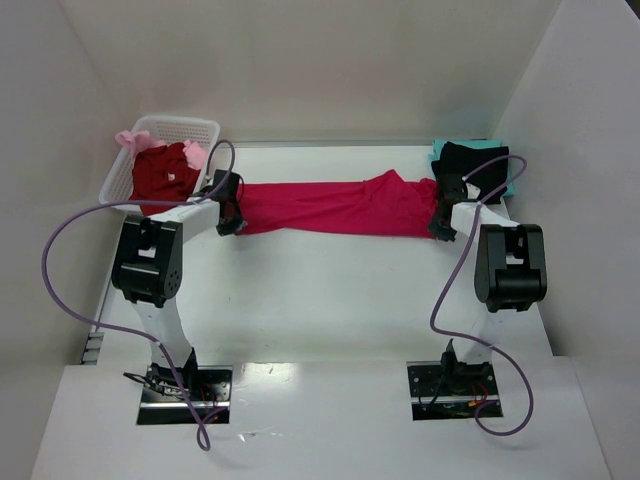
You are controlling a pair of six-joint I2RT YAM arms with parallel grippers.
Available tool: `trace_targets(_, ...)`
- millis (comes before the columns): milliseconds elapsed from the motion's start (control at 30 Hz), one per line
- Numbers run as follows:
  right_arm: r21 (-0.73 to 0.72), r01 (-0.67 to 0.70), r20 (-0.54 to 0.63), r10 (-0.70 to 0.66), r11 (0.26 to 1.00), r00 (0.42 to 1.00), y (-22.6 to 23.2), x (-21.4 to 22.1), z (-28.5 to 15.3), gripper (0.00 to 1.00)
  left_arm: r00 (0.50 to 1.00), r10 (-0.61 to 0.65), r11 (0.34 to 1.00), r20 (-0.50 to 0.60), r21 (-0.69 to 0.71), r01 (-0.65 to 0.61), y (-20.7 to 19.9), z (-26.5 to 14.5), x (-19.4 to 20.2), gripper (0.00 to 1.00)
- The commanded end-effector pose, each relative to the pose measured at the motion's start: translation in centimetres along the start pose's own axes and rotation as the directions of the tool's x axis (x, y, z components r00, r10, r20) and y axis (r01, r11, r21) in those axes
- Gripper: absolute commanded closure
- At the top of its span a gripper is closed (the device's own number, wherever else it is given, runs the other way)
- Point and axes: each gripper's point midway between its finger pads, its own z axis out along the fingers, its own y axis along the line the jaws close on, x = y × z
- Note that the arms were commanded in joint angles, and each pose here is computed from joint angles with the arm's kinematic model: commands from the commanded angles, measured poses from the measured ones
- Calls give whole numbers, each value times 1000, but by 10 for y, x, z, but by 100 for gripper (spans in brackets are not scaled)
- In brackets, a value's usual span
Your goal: Fold and stack the t-shirts
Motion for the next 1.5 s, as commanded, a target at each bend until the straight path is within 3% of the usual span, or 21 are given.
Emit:
trace_targets(0,-16,-11,73,12,1000,997,7,-26,0,81,999,-6,999,52,-33,8,2,1,-20,100)
trace_targets(300,32,-50,86,47,998,995,-19,-40,-3,88,999,32,994,31,-104,-28,19,-7,-15,100)
trace_targets(600,45,-77,121,71,996,990,-32,-54,-14,88,996,85,980,2,-180,-83,40,-19,-5,100)
trace_targets(733,35,-76,116,72,996,991,-31,-53,-14,89,996,93,984,-12,-151,-94,38,-27,0,100)
trace_targets(800,8,-76,111,74,997,991,-25,-53,-14,83,995,101,986,-21,-134,-103,37,-29,3,100)
trace_targets(900,-55,-75,146,82,996,986,-17,-62,-25,63,994,102,986,-31,-128,-105,38,-32,7,100)
trace_targets(933,-88,-61,128,72,994,989,-13,-55,-25,50,994,102,986,-31,-128,-105,38,-32,7,100)
trace_targets(1067,-197,-29,140,57,980,989,2,-55,-38,30,992,116,982,-46,-143,-122,42,-33,10,100)
trace_targets(1233,-259,-10,125,43,966,991,12,-48,-40,27,991,121,977,-54,-169,-128,46,-28,12,100)
trace_targets(1467,-303,29,90,-2,953,996,29,-32,-30,36,994,102,978,-47,-178,-109,46,-26,10,100)
